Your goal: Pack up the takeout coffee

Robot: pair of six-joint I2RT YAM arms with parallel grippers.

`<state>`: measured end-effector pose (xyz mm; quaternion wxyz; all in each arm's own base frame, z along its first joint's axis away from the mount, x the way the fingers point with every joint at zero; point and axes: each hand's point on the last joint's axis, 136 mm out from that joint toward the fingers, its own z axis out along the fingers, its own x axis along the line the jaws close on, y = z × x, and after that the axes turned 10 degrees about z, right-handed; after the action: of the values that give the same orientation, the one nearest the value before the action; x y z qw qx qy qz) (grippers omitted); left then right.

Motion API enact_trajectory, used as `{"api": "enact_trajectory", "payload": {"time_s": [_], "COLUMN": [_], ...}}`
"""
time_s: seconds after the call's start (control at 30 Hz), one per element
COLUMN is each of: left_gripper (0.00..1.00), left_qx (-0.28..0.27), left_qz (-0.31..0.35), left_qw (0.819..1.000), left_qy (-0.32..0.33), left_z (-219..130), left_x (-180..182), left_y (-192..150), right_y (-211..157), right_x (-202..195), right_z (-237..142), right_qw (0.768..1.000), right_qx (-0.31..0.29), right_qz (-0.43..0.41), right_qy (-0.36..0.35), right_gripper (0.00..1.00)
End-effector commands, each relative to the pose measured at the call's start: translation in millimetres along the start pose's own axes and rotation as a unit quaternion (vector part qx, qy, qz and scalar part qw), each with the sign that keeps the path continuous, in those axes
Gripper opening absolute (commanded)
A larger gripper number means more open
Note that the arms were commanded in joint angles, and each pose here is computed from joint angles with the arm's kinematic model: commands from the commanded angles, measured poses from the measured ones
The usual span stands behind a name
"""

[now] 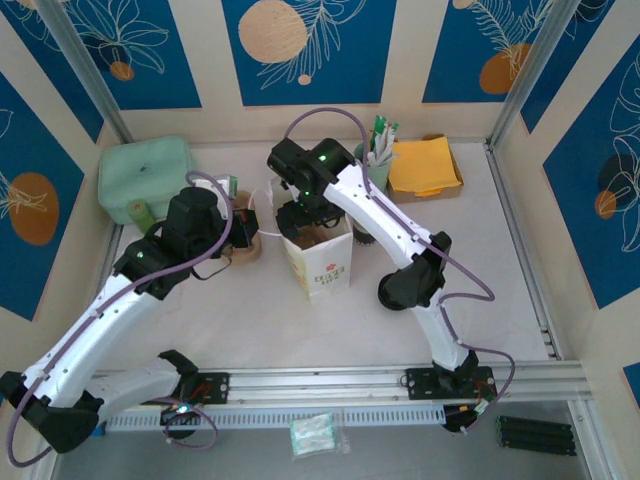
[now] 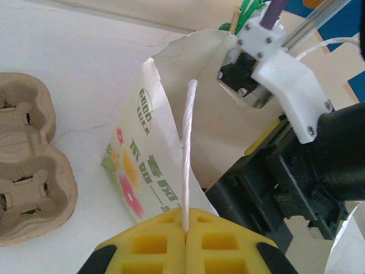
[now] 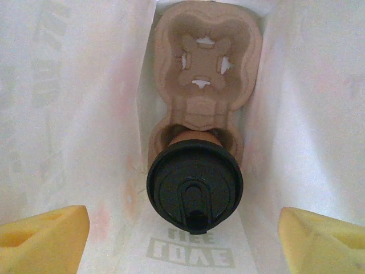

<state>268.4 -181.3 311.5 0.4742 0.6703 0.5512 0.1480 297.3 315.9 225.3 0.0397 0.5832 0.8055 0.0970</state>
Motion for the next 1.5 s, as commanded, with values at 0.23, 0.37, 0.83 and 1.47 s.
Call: {"api": "enact_trajectory", "payload": {"time_s": [0.23,0.37,0.83,1.47], "left_gripper": [0.0,0.0,0.05,0.27], "left_qx": [-0.015,-0.015,-0.024,-0.048], "left_qz": [0.0,0.0,0.003,0.005], "left_qw": [1.0,1.0,1.0,0.999], "left_qy": [0.006,0.006,0.001,-0.019], "left_z": [-4.8,-4.3,-8.9,-21.6], "left_x": [0.9,0.6,-2.6,-12.3], "left_y": [11.1,11.7,18.4,33.0], "right_y": [-17.5,-22.6,-43.1,-54.9], "right_x": [0.5,0.4,1.8,-0.6], "right_z": [-50.1,-60.2,-76.6,-89.4], "right_qw": [0.999,0.999,0.999,0.999], "right_qx": [-0.027,-0.033,-0.033,-0.046], "right_qz": [0.0,-0.001,-0.015,-0.014], "right_qy": [0.024,0.028,0.021,0.017], "right_gripper": [0.85,0.84,0.84,0.84]}}
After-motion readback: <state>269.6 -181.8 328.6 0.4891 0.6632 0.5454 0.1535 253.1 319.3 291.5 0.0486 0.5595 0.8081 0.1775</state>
